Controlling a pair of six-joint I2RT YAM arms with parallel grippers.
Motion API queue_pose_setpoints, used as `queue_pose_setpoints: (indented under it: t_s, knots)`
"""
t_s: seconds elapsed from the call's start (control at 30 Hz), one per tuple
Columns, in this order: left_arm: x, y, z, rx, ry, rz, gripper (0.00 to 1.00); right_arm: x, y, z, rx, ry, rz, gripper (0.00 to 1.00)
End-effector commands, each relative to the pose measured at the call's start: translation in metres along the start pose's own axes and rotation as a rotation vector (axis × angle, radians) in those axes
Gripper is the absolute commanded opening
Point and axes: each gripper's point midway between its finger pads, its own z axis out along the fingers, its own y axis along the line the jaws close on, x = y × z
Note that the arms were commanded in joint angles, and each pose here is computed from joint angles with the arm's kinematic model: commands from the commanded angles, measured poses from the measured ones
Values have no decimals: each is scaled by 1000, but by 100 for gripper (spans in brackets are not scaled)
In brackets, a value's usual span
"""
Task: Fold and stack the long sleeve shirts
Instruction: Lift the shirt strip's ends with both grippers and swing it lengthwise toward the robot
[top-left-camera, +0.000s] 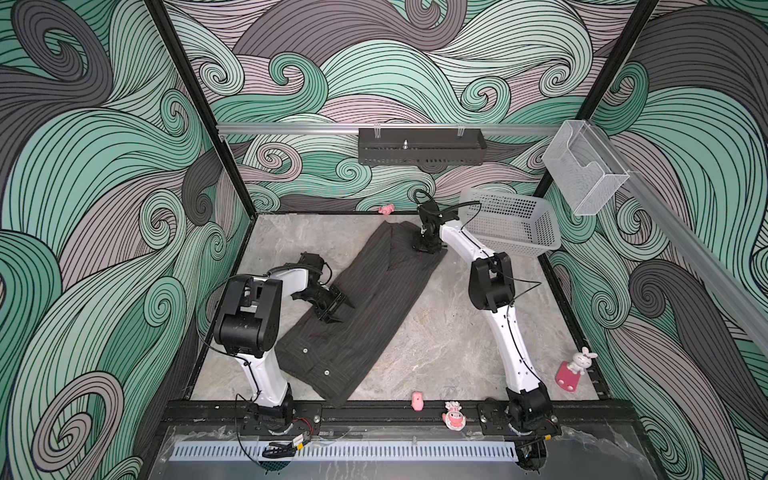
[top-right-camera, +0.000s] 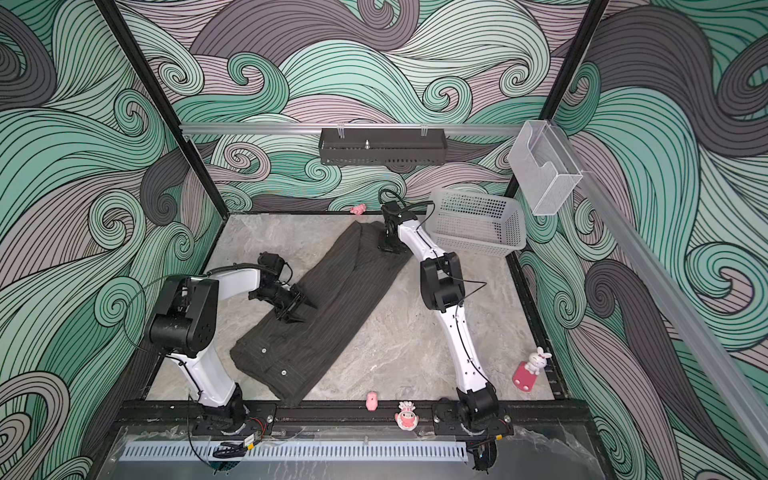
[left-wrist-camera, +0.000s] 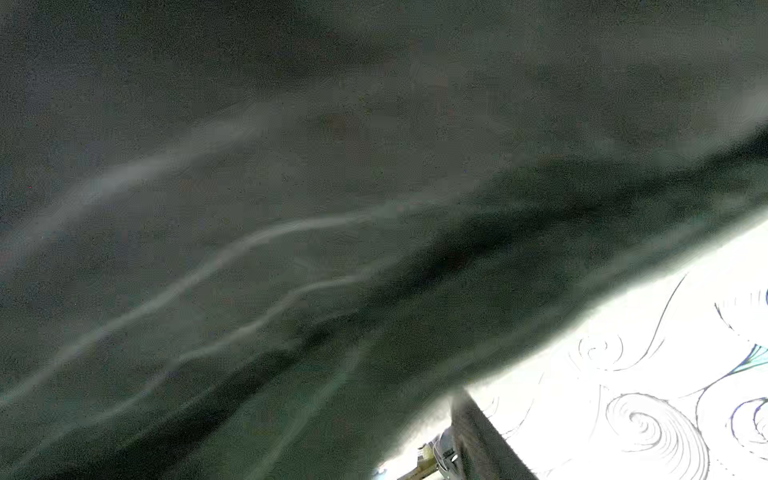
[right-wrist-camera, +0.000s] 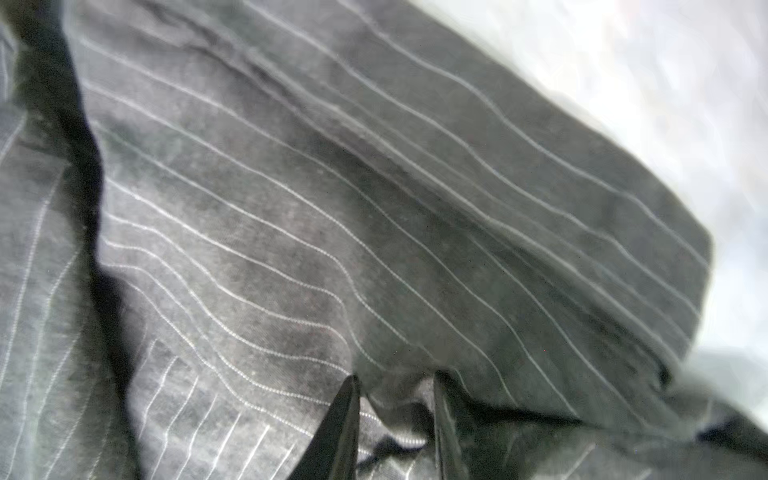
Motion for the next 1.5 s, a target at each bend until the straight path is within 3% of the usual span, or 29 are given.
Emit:
queue_pose_setpoints:
  t_s: [0.0,0.13,0.3,0.53,0.73,0.93,1.1,1.3,1.47]
  knots:
    - [-1,-20,-6,20,-66,21,61,16,11,-17,-32,87,-27,34]
    - [-4,-41,-49,2,-167,125,66,18,17,-77,-34,53,-29,43]
    - [-23,-25,-90,-185,-246,206,71,70,12,-123,-8,80,53,53]
    - [-44,24,-93,-476,-159,262,74,155,20,-96,-17,249,121,61]
    - [-35,58,-71,-552,-54,246,74,187,17,-63,-6,345,139,65]
    - [-13,72,-42,-492,24,200,70,177,14,-36,-8,366,136,63]
    - [17,62,-6,-377,93,168,66,144,19,-19,-50,347,126,59]
    - [34,44,13,-289,74,135,65,90,45,-11,-126,286,48,58]
    - [29,22,6,-237,10,132,66,62,61,-14,-189,256,63,58]
